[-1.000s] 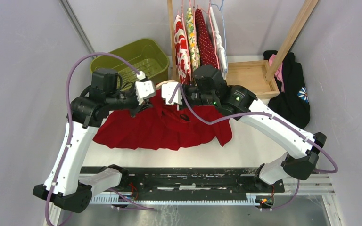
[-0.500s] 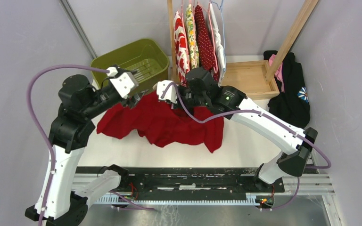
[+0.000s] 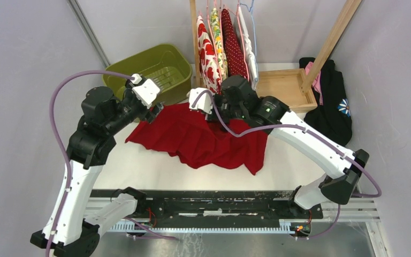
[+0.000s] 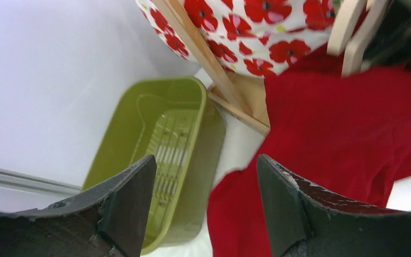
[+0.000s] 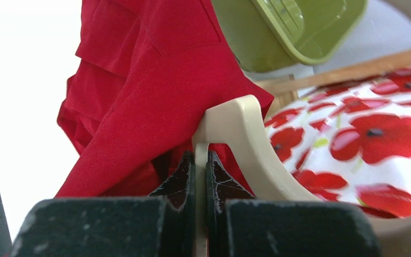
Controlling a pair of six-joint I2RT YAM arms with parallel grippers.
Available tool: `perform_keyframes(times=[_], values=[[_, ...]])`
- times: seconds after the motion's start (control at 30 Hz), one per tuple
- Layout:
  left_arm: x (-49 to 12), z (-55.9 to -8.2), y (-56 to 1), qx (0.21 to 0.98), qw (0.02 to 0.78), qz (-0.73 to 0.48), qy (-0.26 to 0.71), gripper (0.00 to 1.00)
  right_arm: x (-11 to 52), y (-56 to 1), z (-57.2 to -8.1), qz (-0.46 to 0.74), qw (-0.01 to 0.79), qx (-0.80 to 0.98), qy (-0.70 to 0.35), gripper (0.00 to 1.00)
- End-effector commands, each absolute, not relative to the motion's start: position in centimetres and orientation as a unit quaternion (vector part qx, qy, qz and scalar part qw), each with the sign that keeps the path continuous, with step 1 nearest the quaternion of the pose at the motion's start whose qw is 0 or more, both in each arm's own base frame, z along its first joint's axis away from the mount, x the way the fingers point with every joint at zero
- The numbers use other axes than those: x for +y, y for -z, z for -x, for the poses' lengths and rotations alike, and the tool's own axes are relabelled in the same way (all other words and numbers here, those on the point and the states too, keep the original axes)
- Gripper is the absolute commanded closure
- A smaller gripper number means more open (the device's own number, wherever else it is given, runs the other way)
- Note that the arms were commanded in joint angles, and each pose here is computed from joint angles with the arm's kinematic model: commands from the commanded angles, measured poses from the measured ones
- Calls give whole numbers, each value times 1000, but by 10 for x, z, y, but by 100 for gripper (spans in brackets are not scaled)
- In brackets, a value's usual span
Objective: Remove the skirt from the hanger
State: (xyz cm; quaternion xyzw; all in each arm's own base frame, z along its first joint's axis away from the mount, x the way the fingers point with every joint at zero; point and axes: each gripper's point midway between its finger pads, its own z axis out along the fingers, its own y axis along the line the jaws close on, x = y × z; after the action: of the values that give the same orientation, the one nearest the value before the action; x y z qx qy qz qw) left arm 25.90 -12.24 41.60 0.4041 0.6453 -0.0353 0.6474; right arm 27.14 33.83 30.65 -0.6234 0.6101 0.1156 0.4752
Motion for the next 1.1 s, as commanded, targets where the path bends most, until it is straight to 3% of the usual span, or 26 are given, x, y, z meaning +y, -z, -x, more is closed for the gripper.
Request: perform_keyframes(times=[0.0, 0.27, 0.4, 0.5, 0.67, 0.77, 1.07], values=[[-119, -257, -402, 672, 636, -377, 47, 24, 309, -375, -288, 577, 566, 583, -77, 99], [-154, -245, -403, 643, 644, -385, 155, 23, 310, -390, -289, 569, 582, 574, -86, 99], [-193, -224, -429, 593, 638, -400, 286, 24, 313, -386, -291, 569, 581, 576, -89, 99], [-210, -215, -436, 578, 617, -396, 359, 18, 317, -388, -294, 565, 583, 577, -91, 99], [-215, -221, -421, 592, 607, -361, 389, 15, 321, -392, -298, 563, 587, 574, -91, 99], [-222, -225, -417, 603, 594, -332, 417, 21, 322, -393, -302, 562, 589, 575, -84, 99], [-242, -243, -401, 646, 584, -283, 401, 19, 323, -389, -309, 564, 588, 575, -72, 99]])
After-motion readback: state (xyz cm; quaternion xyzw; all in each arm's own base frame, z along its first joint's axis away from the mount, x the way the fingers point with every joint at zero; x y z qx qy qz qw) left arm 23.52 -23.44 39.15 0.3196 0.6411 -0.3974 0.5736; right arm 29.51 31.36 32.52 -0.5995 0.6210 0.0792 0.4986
